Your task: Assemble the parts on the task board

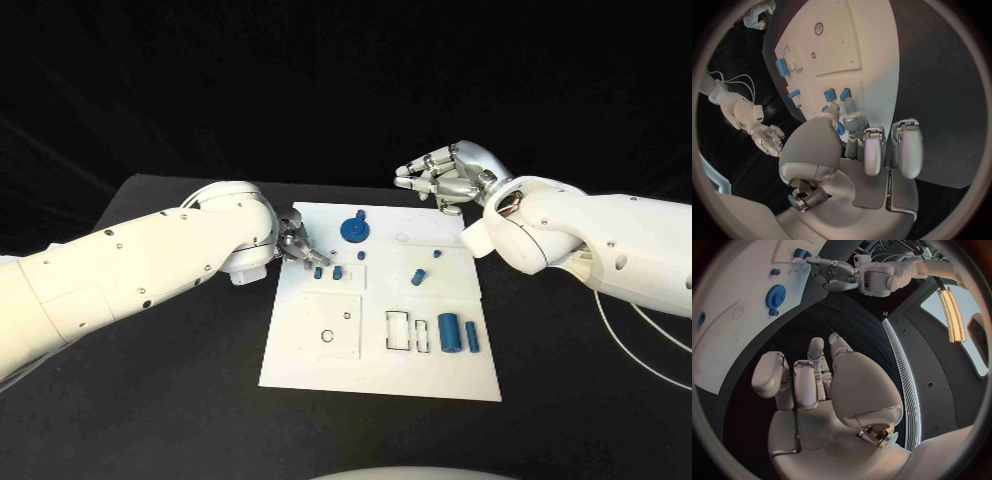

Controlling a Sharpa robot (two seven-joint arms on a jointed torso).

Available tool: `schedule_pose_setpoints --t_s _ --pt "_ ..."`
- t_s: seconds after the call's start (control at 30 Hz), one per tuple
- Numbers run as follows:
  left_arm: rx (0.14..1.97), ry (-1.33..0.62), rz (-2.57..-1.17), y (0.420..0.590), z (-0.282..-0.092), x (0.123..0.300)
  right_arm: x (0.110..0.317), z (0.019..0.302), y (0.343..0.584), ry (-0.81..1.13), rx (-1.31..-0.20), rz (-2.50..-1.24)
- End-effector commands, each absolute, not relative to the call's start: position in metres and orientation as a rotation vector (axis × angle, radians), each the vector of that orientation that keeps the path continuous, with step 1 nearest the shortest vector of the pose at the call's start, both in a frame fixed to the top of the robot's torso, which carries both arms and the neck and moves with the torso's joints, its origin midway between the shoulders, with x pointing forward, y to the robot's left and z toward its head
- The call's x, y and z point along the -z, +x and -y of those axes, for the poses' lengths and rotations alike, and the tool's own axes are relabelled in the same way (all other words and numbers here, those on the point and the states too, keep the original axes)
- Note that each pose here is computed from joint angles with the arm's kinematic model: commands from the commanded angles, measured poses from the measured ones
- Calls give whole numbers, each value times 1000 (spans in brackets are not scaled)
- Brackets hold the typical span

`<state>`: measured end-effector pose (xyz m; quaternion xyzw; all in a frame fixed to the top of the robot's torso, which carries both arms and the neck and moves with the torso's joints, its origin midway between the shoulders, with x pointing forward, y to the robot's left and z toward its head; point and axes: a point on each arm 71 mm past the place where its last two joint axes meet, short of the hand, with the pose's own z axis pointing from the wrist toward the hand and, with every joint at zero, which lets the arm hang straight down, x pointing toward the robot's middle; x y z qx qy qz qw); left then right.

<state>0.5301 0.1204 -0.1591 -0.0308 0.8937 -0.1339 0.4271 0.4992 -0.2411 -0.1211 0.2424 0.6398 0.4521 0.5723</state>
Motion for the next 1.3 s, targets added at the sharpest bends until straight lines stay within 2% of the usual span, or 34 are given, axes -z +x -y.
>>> schedule_pose_setpoints --t_s 0.03,0.13,0.27,0.43,0.57,0.8,1.3 --pt "493 -140 -2205 528 -117 151 122 240 499 556 -1067 -1511" --pt "621 -177 -2138 529 -116 142 122 240 499 557 -1066 -1508" --pt "862 -181 -1976 530 -112 126 122 242 500 560 -1059 -1499" --pt "979 -92 -1827 529 -107 121 122 244 501 562 -1054 -1489" --pt "982 35 -1737 528 -99 124 122 244 501 561 -1054 -1486" --pt "906 258 -1666 527 -80 140 123 243 501 558 -1058 -1488" --pt "768 471 -1713 532 -54 163 123 241 501 554 -1065 -1485"
